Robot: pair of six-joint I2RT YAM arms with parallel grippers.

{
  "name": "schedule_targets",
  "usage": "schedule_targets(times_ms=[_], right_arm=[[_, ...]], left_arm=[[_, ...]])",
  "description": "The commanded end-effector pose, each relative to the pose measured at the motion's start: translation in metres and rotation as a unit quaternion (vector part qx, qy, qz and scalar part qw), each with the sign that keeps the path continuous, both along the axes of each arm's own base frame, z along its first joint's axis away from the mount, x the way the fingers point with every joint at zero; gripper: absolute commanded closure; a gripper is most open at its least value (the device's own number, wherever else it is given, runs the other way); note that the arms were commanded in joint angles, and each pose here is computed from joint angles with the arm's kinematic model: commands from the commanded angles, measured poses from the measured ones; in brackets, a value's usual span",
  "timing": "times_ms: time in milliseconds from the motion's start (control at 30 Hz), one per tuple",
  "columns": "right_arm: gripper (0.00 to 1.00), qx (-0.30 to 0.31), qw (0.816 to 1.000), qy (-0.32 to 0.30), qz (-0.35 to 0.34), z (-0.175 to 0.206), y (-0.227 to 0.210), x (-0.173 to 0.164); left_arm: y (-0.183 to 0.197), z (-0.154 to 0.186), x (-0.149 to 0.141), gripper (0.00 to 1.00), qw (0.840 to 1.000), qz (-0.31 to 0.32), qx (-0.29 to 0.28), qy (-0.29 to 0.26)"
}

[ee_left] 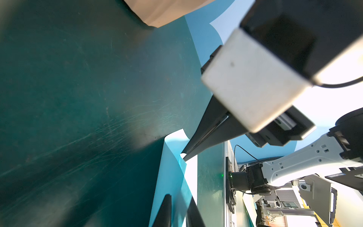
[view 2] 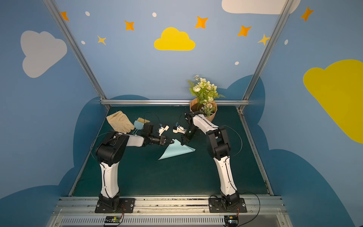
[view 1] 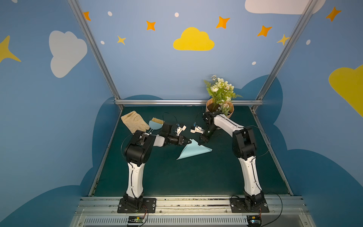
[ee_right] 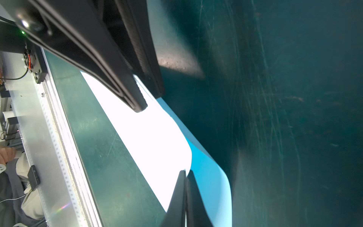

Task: Fold the square paper diagonally
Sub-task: Fold the paper at the center of the board.

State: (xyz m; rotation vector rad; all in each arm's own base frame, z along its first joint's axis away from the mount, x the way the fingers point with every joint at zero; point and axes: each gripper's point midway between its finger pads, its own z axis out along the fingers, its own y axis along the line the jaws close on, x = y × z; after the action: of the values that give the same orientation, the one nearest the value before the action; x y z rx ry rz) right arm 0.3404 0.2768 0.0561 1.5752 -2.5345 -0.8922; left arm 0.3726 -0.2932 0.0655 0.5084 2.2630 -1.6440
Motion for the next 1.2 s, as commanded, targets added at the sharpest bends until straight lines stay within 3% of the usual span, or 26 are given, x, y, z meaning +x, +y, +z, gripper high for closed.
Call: schedule_targets(times_ms=[0, 1167], right_arm=[[1.00, -0.007, 1.000, 0.004, 0.012, 0.0019, 0.0007, -0.0033], [1.00, -0.021, 0.999, -0.016, 0.038, 0.0062, 0.0073, -0.0035]], left_arm=[[-0.0031, -0.0030, 0.0000, 0.81, 1.000, -0.011, -0.002, 0.001], [-0.0083, -0.0071, -0.0017, 0.80, 1.000, -0.019, 0.005, 0.004]])
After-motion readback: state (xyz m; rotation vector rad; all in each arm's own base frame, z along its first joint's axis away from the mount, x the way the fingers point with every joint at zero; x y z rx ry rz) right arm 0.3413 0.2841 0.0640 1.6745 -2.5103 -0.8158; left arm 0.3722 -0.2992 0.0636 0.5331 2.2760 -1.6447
